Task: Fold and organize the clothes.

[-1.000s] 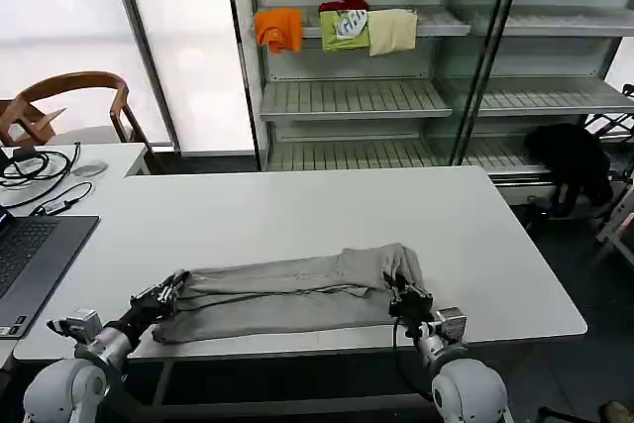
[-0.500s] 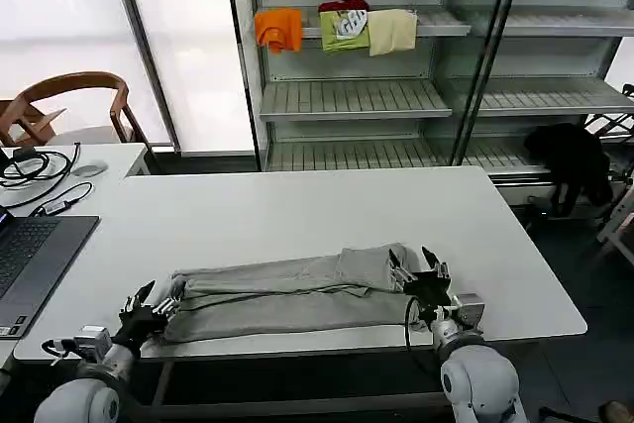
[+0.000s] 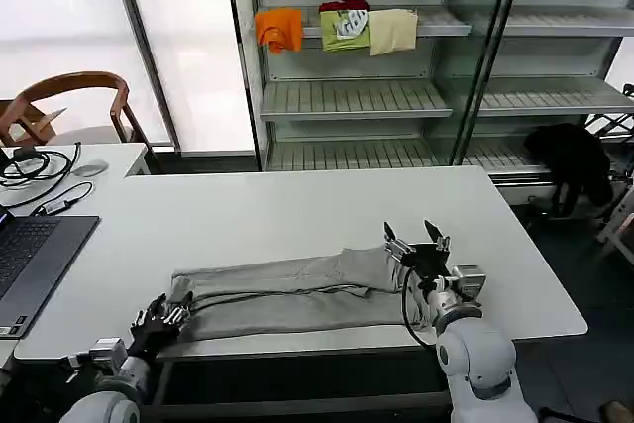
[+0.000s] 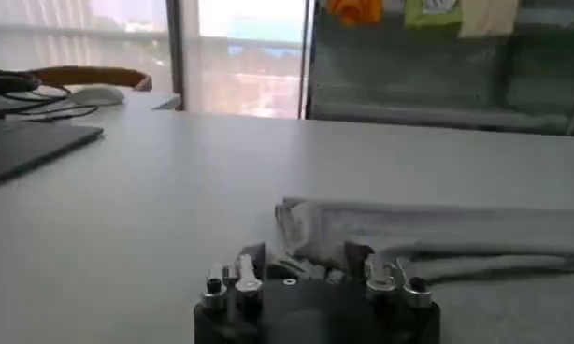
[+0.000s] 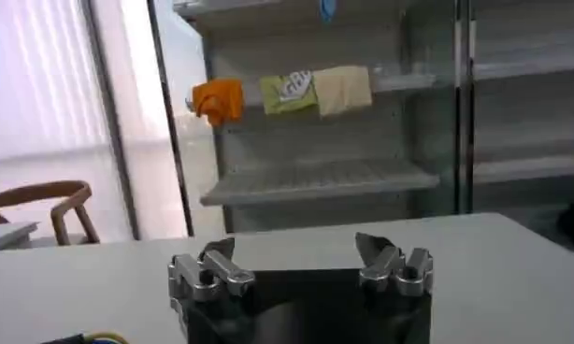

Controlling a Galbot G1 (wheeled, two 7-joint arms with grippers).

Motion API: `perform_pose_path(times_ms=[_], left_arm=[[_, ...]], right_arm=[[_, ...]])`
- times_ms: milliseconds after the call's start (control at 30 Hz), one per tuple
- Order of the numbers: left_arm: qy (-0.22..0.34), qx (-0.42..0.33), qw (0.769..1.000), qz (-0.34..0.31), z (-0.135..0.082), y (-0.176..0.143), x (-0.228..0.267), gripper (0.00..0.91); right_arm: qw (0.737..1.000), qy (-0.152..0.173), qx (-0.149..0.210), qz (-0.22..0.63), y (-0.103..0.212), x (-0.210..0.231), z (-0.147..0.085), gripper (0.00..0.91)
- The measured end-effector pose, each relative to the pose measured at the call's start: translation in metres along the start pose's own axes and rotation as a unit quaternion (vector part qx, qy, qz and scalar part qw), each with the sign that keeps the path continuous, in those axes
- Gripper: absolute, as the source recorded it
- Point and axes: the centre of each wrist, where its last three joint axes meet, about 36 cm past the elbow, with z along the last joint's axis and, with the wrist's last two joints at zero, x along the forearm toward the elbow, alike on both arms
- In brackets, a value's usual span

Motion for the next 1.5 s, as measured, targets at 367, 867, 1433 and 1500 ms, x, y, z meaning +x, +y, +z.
perform_pose_path(times_ms=[367, 867, 1433, 1500], left_arm=[[0.005, 0.021, 1.0, 0.011, 0.001, -0.012, -0.003, 0.0], [-0.045, -0.045, 0.998, -0.005, -0.022, 0.039, -0.003, 0.0], [-0.102, -0.239, 0.962, -0.088, -0.156, 0.157, 0.026, 0.0], [-0.107, -0.24, 0.962, -0.08, -0.161, 0.145, 0.029, 0.0]], right_arm=[[1.0, -0.004, -0.004, 0.007, -0.001, -0.002, -0.008, 0.907], [1.0, 0.007, -0.001, 0.008, -0.008, -0.014, -0.005, 0.907], [0.999, 0.044, 0.021, 0.002, -0.017, -0.034, 0.018, 0.907], [0.999, 0.045, 0.024, 0.004, -0.019, -0.034, 0.019, 0.907]])
